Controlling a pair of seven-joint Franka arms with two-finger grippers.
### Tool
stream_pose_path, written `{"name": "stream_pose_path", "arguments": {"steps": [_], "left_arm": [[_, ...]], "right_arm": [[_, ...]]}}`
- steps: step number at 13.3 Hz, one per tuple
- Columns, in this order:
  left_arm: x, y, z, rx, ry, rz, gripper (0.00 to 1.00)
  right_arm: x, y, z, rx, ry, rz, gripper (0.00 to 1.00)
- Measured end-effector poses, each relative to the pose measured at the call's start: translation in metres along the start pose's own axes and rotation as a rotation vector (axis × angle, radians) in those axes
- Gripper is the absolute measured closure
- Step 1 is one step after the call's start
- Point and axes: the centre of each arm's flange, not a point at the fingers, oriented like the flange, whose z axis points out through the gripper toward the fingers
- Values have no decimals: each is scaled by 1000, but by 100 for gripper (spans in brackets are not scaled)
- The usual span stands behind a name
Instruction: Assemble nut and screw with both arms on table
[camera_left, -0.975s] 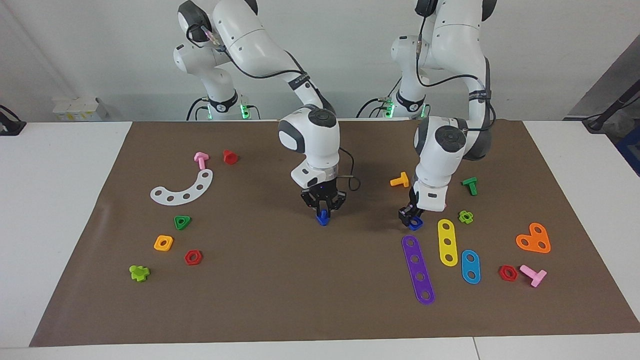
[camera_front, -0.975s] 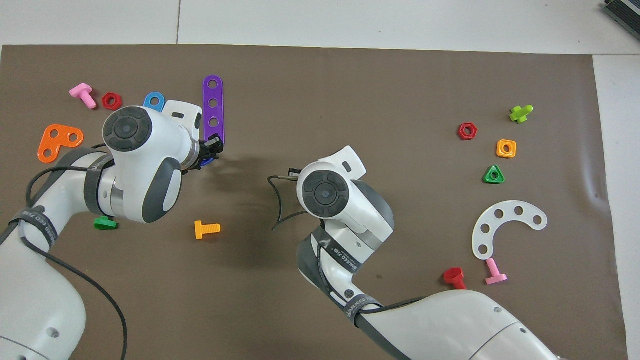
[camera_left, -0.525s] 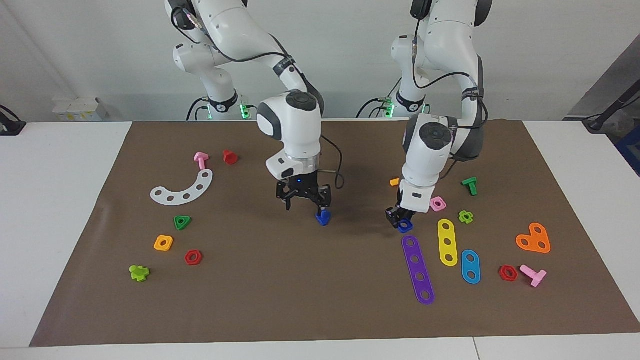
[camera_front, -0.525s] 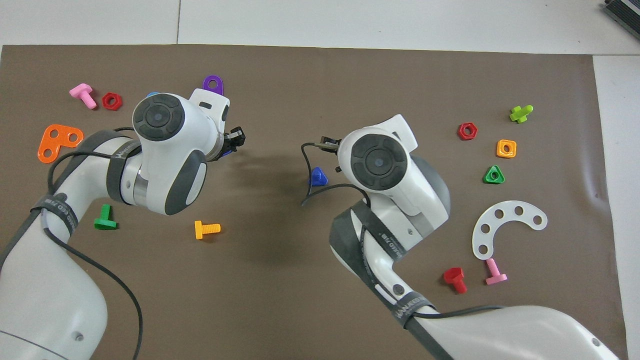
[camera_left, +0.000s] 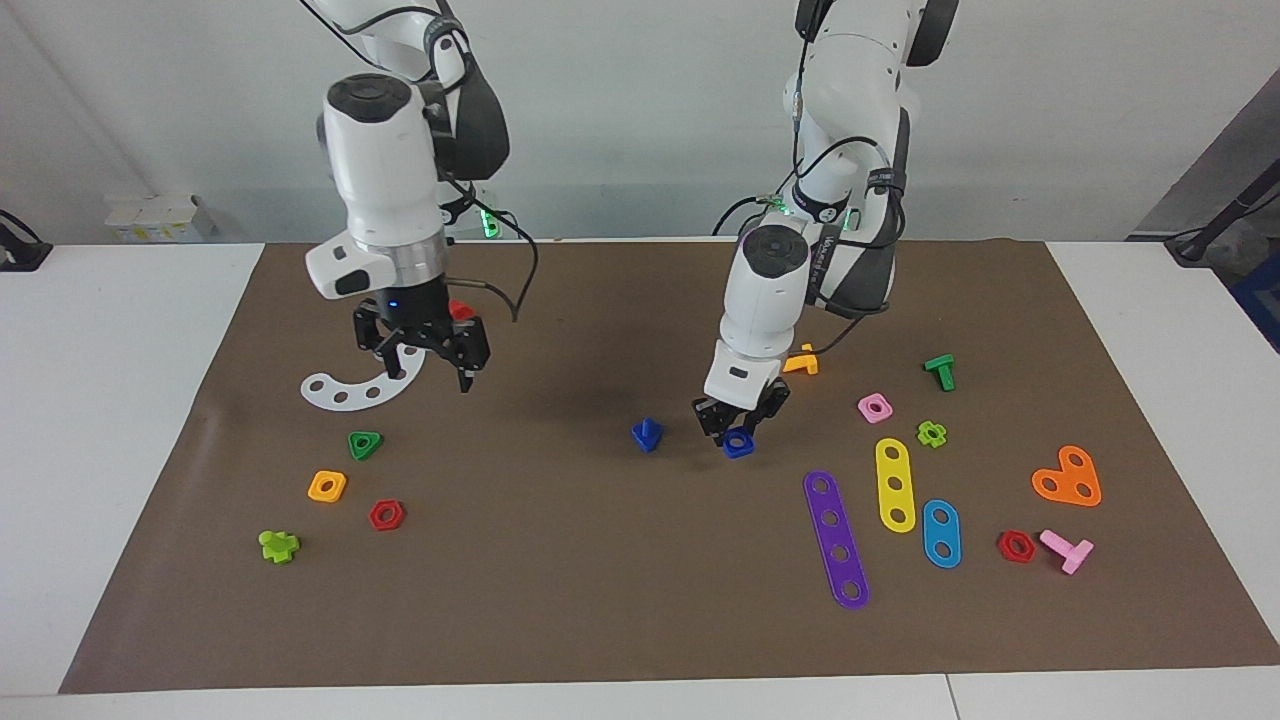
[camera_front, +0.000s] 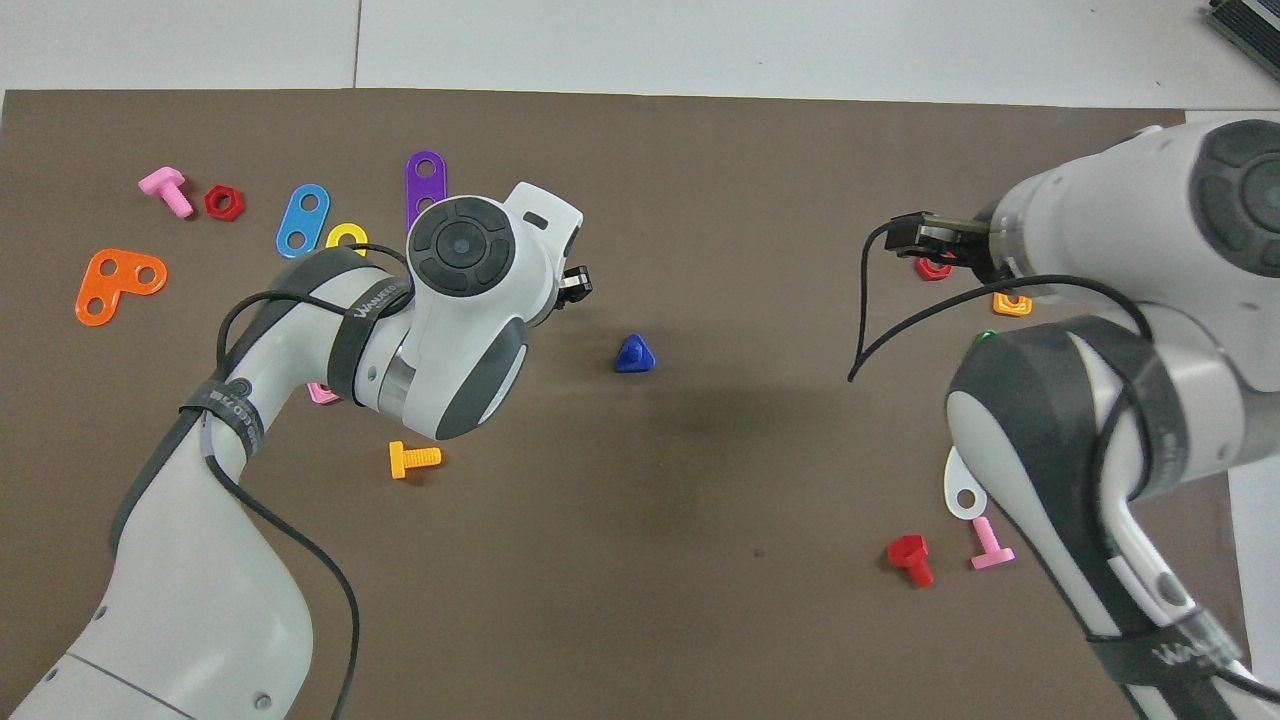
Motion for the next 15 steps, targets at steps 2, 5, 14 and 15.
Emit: {"name": "stream_pose_path", "arguments": {"steps": [2, 5, 14, 15], "left_arm": [[-10, 18, 4, -7, -18, 30, 53], [-24, 43, 5, -6, -56, 69, 53], [-51, 68, 14, -8, -110, 118, 53], [-54, 70, 14, -9, -113, 121, 53]], "right_arm": [[-3, 33, -29, -8, -27, 33, 0], [-18, 56, -69, -30, -55, 64, 0], [-13, 145, -101, -6, -192, -1, 0], [-12, 145, -97, -7, -199, -5, 0]]}}
